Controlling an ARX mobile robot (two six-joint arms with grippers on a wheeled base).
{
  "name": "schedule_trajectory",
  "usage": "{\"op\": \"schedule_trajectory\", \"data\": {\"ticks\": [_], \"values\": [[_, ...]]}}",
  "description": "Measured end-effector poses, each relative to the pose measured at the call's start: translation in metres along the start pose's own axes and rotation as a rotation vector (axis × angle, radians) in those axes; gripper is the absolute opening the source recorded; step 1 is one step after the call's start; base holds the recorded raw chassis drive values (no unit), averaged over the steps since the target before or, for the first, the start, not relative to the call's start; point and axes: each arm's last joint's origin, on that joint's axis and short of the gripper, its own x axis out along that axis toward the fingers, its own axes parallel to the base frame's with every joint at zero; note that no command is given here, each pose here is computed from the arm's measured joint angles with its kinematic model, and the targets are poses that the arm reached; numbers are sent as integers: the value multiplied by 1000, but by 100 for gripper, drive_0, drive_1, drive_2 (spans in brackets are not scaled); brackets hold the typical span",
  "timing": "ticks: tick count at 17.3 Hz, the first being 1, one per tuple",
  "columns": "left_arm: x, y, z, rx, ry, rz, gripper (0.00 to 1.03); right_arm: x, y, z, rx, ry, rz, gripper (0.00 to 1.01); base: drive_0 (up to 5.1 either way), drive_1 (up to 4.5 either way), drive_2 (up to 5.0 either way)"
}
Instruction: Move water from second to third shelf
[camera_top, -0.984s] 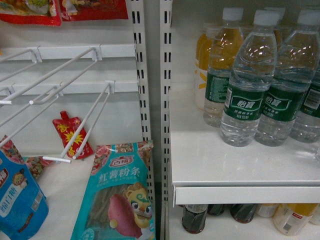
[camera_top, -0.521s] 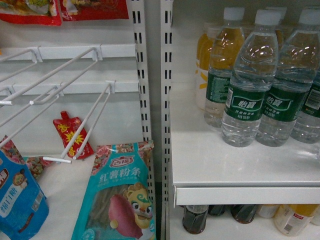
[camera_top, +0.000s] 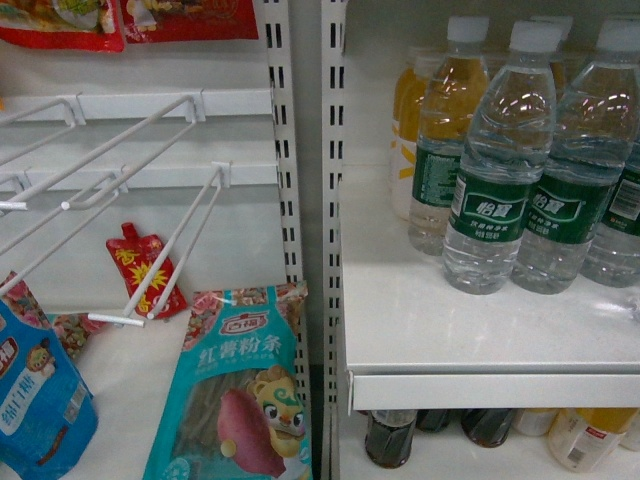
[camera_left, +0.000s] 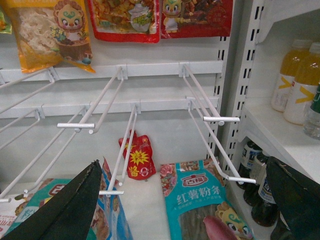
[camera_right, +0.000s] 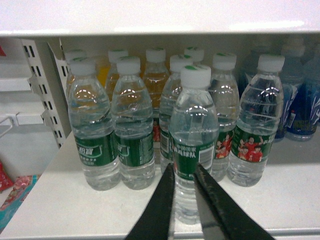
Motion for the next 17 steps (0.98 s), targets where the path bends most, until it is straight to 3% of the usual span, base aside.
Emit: {"op": "schedule_trajectory", "data": {"ticks": [2,5,8,17], "values": [[0,0,0,0,0,0,98,-12,0,-9,-2,14,0,2,0,0,0],[0,0,0,0,0,0,98,-22,0,-10,-4,-38,1,2,0,0,0],[0,0,0,0,0,0,98,-26,0,-24,-4,-7,0,2,0,0,0],[0,0,0,0,0,0,98,-32,0,-30,-4,-22,0,2,0,0,0]]}}
